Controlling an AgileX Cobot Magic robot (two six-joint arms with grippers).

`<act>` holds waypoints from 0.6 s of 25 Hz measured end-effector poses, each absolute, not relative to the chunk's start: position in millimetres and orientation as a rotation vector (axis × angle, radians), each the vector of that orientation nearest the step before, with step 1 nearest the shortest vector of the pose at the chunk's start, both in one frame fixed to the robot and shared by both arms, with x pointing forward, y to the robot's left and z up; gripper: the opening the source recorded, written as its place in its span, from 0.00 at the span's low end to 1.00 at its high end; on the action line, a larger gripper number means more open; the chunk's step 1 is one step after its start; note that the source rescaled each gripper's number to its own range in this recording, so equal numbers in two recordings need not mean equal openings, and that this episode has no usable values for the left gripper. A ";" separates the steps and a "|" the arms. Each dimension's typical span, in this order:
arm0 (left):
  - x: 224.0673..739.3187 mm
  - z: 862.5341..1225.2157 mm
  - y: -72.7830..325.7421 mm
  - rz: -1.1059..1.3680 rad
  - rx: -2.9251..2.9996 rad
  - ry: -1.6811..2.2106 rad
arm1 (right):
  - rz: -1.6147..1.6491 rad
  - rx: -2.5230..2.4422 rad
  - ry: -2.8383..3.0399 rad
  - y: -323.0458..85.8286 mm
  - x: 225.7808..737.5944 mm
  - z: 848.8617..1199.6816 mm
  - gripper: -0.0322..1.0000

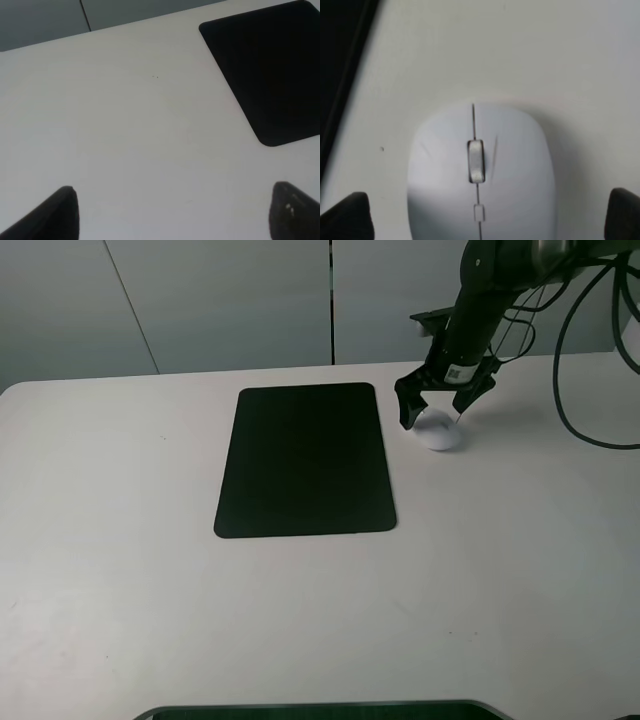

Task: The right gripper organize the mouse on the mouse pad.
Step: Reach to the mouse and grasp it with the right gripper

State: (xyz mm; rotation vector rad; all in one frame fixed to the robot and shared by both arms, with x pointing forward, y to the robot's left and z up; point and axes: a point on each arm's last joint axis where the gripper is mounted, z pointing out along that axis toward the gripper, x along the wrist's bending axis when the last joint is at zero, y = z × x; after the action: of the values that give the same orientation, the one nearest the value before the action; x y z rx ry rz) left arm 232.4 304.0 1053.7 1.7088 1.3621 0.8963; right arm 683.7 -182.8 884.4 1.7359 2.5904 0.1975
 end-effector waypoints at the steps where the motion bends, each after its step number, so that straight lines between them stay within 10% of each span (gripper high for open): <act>1: 232.4 1053.7 304.1 0.897 1.708 1.362 | 0.190 1.736 2.596 -182.8 683.6 881.4 1.00; 13: 232.4 1053.7 304.0 0.896 1.709 1.362 | 0.158 1.755 2.615 -182.7 682.8 867.8 1.00; 15: 232.4 1053.7 304.0 0.896 1.709 1.362 | 0.157 1.752 2.617 -182.6 683.1 867.3 0.77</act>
State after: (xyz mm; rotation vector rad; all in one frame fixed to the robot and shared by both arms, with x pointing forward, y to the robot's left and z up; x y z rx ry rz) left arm 232.4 304.0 1053.7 1.7088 1.3621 0.8963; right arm 683.1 -182.6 867.3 1.7520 2.6168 0.1572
